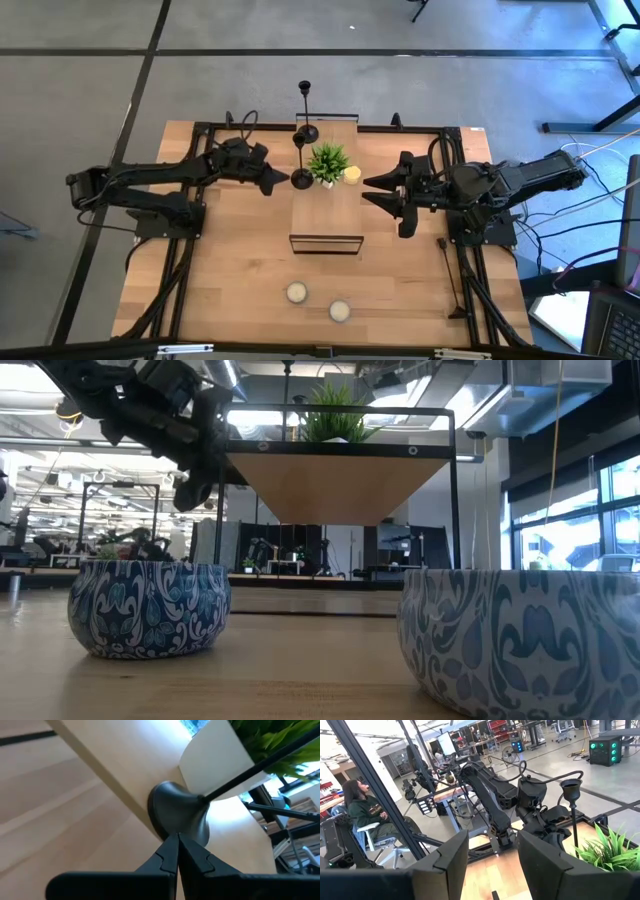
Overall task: Pick & Place candle stick holders
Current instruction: Put the left candle holder on the shelf
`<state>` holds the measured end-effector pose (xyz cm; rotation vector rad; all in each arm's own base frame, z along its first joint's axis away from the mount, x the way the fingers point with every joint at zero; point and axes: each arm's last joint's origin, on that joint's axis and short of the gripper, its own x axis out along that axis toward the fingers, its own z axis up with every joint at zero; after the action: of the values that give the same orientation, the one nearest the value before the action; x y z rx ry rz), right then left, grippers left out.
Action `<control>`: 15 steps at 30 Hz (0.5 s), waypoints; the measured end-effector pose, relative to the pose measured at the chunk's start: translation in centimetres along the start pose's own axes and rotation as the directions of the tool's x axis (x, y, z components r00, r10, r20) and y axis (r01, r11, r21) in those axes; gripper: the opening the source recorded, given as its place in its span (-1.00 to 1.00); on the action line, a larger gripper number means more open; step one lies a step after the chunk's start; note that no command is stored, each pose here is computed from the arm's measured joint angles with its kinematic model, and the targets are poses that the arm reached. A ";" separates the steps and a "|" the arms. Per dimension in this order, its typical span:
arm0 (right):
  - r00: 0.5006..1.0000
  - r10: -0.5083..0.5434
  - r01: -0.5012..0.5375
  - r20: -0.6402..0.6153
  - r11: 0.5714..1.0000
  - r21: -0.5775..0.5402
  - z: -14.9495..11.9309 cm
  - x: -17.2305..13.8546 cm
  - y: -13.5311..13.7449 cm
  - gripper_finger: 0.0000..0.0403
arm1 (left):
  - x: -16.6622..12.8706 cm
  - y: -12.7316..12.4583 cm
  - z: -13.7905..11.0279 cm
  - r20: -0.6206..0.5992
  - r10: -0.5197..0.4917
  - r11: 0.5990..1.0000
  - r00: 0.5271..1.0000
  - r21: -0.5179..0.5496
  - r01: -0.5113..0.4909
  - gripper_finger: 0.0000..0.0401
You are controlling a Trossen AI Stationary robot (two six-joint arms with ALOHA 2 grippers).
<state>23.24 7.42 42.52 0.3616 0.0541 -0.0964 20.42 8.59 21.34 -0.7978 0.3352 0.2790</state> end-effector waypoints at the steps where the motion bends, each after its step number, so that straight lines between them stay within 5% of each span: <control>1: 1.000 0.000 0.000 0.000 1.000 0.000 0.0 0.0 0.0 -0.15 | 0.0 0.0 -0.1 -0.006 0.002 1.000 1.000 0.001 -0.002 -0.99; 15: 1.000 -0.001 0.001 0.000 1.000 -0.012 0.0 0.0 0.0 -0.15 | 0.0 -0.1 -0.2 -0.008 0.009 1.000 1.000 0.008 -0.009 -0.99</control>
<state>23.25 7.40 42.51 0.3492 0.0552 -0.0969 20.44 8.42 21.24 -0.7897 0.3475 0.2825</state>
